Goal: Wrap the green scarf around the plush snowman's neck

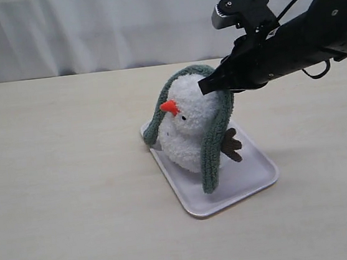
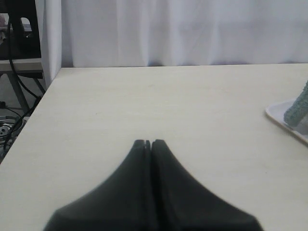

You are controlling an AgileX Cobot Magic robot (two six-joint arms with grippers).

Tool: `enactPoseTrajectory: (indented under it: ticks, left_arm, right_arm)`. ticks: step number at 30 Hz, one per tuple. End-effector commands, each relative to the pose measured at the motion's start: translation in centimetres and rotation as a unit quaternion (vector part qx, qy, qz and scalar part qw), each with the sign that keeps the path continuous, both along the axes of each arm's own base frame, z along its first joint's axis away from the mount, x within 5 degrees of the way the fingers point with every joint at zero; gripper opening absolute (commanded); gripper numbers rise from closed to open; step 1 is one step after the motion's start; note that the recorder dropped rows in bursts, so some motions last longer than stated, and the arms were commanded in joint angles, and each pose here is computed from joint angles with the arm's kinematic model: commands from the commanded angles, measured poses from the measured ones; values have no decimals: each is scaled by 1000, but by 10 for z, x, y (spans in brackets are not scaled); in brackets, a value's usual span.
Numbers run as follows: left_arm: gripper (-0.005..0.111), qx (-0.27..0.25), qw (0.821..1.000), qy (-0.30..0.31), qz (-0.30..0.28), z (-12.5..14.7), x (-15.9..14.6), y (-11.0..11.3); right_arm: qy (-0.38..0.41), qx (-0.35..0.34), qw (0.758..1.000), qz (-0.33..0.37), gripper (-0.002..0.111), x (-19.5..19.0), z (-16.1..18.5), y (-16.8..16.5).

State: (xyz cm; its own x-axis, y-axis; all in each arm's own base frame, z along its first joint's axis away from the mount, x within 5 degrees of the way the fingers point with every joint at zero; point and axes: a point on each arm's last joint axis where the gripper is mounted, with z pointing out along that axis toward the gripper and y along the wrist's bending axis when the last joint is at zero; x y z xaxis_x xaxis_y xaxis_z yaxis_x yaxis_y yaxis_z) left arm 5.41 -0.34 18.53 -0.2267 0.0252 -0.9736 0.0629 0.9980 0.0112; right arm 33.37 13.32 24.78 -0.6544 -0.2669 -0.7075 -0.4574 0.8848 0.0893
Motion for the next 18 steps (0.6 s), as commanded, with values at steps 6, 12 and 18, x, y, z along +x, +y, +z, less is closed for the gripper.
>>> enactPoseTrajectory:
  ticks: [6,12,18]
  left_arm:
    - [0,-2,1000,-3,2,0,0,0]
    - [0,-1,1000,-3,2,0,0,0]
    - [0,-1,1000,-3,2,0,0,0]
  right_arm:
    - [31,-24,999,10,4,1,-13,-1]
    - [58,-39,997,20,4,2,-26,-1]
    - [61,-34,997,14,4,2,-26,0]
